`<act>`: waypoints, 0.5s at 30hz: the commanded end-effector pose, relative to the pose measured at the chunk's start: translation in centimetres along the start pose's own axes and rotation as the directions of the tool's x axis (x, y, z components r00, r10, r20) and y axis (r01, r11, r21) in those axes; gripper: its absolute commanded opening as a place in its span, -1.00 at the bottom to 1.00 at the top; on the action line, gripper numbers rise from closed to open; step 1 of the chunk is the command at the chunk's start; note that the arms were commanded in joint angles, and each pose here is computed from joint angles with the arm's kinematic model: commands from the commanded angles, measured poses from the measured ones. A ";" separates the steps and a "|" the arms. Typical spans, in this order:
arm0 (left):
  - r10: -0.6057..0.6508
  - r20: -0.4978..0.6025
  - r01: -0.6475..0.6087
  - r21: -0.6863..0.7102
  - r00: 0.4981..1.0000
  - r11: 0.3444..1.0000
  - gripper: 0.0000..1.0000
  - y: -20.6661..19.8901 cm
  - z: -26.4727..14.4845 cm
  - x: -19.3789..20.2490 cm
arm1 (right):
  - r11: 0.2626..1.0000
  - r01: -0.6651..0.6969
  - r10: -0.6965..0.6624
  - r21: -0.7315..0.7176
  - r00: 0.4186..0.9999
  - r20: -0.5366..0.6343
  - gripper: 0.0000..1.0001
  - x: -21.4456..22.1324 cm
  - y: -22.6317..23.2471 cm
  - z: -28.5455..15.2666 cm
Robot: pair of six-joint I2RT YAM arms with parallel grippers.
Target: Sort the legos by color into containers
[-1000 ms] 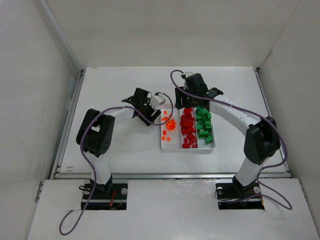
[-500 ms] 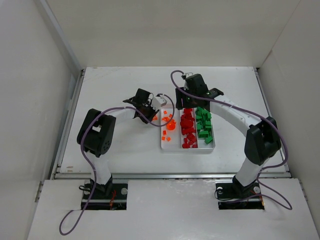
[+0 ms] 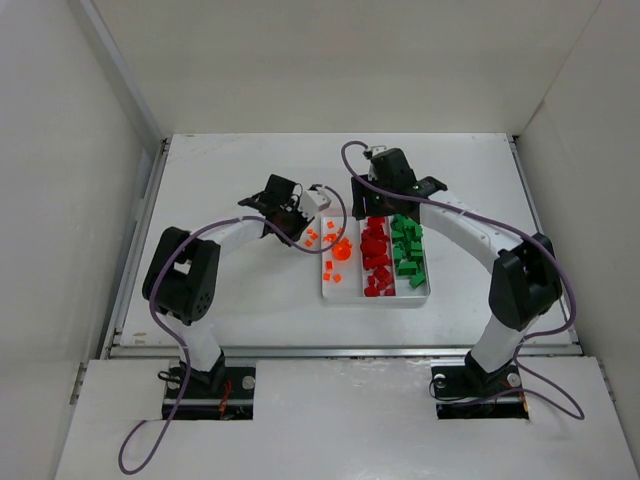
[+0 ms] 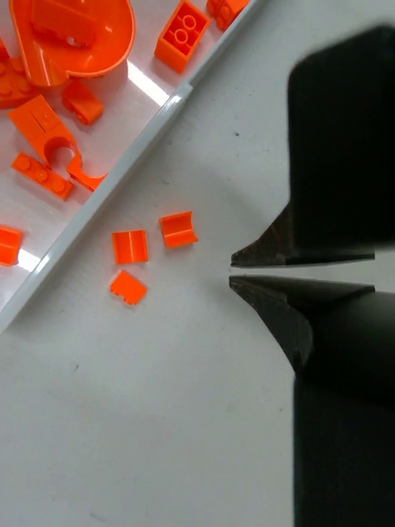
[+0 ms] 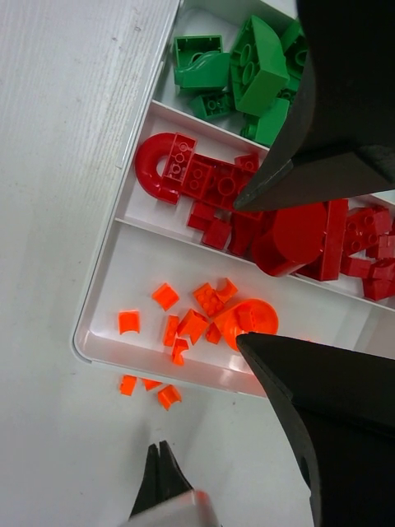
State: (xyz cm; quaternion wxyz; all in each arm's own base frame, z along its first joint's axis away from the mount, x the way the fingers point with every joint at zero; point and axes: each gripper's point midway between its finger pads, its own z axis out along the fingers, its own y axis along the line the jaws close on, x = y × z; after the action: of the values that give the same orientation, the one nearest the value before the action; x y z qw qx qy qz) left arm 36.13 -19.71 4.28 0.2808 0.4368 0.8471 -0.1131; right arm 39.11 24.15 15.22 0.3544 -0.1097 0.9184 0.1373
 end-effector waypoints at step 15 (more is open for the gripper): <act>0.033 -0.032 -0.033 0.029 0.999 0.999 -0.03 -2.7 2.1 -0.2 | 1.000 -0.013 0.012 0.010 0.998 0.059 0.32 -1.5 -0.6 -1.3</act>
State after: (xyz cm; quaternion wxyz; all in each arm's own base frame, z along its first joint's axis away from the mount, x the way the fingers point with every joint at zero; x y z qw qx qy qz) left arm 34.26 -22.23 2.65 0.2572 0.4729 0.8349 -0.1146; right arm 39.19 23.43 14.71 0.3510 -0.1038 0.9217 0.1283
